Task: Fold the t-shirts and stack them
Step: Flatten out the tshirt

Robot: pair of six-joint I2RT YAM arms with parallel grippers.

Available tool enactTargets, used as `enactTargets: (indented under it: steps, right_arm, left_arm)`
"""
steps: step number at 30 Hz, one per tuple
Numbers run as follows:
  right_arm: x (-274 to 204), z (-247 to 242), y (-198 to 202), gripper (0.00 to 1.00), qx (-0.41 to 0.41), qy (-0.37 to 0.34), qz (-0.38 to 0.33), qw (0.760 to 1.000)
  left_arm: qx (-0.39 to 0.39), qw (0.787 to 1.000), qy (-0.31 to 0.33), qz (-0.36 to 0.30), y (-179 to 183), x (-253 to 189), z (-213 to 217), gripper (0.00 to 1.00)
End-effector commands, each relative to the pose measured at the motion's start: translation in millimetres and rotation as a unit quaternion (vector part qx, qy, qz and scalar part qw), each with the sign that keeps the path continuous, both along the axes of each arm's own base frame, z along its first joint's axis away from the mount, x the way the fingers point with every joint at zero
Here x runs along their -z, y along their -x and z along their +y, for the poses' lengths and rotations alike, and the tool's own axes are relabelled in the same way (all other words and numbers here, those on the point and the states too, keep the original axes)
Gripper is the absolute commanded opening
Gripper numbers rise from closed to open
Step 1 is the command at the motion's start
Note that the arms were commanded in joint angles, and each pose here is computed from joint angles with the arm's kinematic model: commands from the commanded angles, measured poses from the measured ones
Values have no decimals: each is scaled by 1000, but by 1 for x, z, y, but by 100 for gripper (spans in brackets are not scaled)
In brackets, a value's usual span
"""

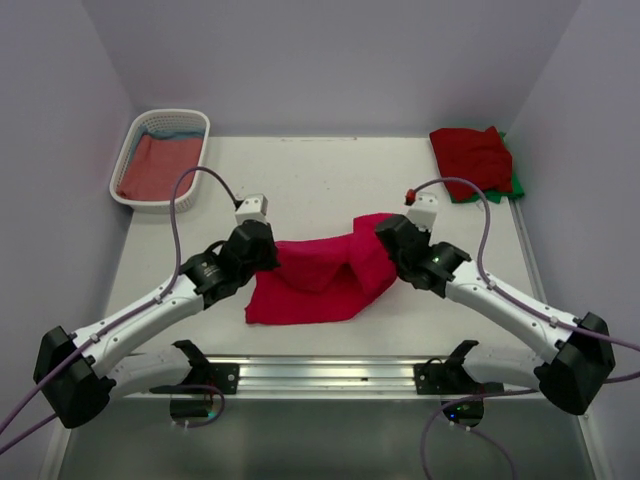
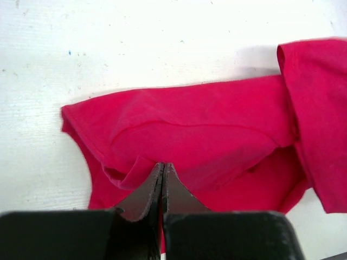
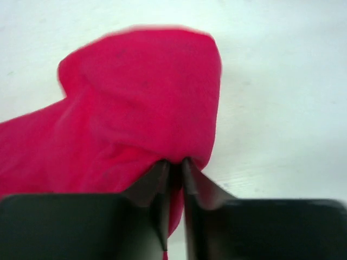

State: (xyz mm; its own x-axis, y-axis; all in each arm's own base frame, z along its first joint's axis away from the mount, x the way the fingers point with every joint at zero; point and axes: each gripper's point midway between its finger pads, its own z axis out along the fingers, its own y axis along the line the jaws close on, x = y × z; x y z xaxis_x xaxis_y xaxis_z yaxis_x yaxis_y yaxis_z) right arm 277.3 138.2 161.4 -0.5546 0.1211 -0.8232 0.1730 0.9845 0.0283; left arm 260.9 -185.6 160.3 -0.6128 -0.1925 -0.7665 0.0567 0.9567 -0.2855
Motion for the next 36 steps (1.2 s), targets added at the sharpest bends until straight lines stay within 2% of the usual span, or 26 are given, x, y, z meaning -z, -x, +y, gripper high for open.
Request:
enactTargets:
  steps: [1,3,4,6,7,9,10,13,15,23,29,31,32,33,35,36]
  right_arm:
    - [0,-67,15,71,105,81,-2,991]
    - [-2,-71,17,95,110,85,0,990]
    - [-1,-71,18,99,107,84,5,991]
    - [-3,-63,16,99,85,74,6,994]
    - [-1,-44,13,99,52,36,11,998]
    - [-2,-27,9,99,6,17,12,1000]
    - [-2,-5,6,99,-33,-22,14,999]
    - [4,24,-5,99,-82,-47,17,995]
    - [22,46,-11,98,-117,-49,47,991]
    - [65,122,-43,72,-204,-74,113,969]
    - [99,147,-43,66,-225,-70,158,959]
    - [107,146,-41,61,-222,-68,166,958]
    - [114,144,-39,43,-217,-63,174,958]
    - [119,141,-36,31,-211,-60,183,958]
    - [123,133,-37,0,-196,-49,186,962]
    - [123,129,-35,0,-189,-42,188,963]
  left_arm:
    - [-24,999,2,-33,-6,-28,11,0]
    - [-27,999,-1,-35,-7,-30,14,0]
    - [-28,999,0,-39,-7,-34,14,0]
    - [-30,999,-2,-37,-7,-34,15,0]
    - [-28,999,0,-38,-7,-35,15,0]
    - [-28,999,0,-36,-7,-34,14,0]
    - [-26,999,0,-34,-6,-33,14,0]
    - [-26,999,3,-34,-6,-33,13,0]
    - [-26,999,5,-32,-6,-32,13,0]
    - [-25,999,13,-29,-4,-31,11,0]
    - [-30,999,13,-30,-1,-30,15,0]
    - [-32,999,12,-31,-1,-29,17,0]
    - [-32,999,11,-31,-1,-29,17,0]
    - [-33,999,10,-31,-1,-28,18,0]
    - [-33,999,9,-30,0,-28,18,0]
    - [-34,999,9,-31,0,-28,19,0]
